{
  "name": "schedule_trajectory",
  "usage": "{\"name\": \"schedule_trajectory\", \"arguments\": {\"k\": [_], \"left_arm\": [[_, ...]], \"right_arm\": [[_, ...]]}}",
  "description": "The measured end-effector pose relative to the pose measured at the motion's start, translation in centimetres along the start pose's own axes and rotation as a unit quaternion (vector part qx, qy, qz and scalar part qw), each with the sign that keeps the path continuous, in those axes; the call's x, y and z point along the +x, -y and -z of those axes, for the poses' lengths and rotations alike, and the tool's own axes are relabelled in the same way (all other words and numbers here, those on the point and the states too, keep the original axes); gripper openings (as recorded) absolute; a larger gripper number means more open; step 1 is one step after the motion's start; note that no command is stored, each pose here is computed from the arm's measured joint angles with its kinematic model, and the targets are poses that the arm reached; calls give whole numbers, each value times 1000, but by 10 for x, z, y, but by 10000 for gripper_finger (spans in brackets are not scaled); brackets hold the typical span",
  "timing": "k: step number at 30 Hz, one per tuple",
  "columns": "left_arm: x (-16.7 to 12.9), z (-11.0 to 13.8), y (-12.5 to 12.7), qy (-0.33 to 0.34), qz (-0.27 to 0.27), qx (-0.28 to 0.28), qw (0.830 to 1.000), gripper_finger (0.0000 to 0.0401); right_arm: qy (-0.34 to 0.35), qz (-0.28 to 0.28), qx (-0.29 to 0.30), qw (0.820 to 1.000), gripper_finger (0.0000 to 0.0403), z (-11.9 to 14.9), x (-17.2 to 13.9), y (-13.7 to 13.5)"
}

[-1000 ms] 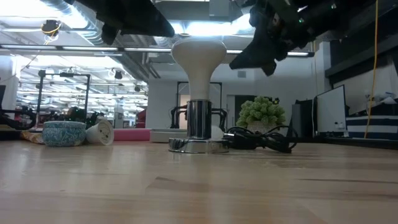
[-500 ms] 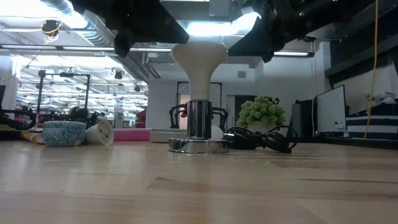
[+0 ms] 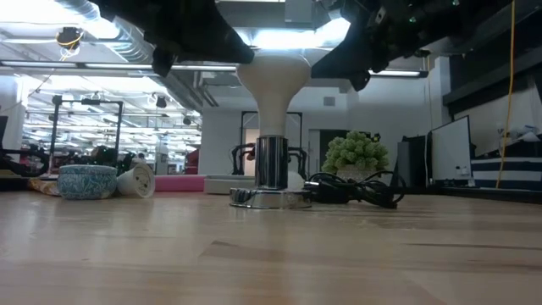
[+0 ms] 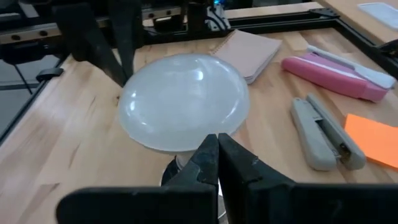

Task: Screw lightbulb
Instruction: Insert the lightbulb on the lamp

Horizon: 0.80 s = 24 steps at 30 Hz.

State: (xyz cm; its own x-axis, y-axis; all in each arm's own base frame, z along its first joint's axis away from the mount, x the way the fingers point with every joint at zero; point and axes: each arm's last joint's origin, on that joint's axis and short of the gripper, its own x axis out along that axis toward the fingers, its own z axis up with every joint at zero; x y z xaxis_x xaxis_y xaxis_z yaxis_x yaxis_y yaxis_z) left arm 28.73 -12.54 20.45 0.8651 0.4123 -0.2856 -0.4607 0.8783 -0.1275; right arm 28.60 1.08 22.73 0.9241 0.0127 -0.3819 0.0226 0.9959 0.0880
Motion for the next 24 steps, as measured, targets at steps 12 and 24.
{"name": "schedule_trajectory", "arguments": {"k": [12,24], "left_arm": [[0,0,0,1,-2,0,1000,1],[0,0,0,1,-2,-1,1000,1]], "right_arm": [[4,43,-2,999,4,0,0,3],[26,48,-14,998,4,1,10,3]]}}
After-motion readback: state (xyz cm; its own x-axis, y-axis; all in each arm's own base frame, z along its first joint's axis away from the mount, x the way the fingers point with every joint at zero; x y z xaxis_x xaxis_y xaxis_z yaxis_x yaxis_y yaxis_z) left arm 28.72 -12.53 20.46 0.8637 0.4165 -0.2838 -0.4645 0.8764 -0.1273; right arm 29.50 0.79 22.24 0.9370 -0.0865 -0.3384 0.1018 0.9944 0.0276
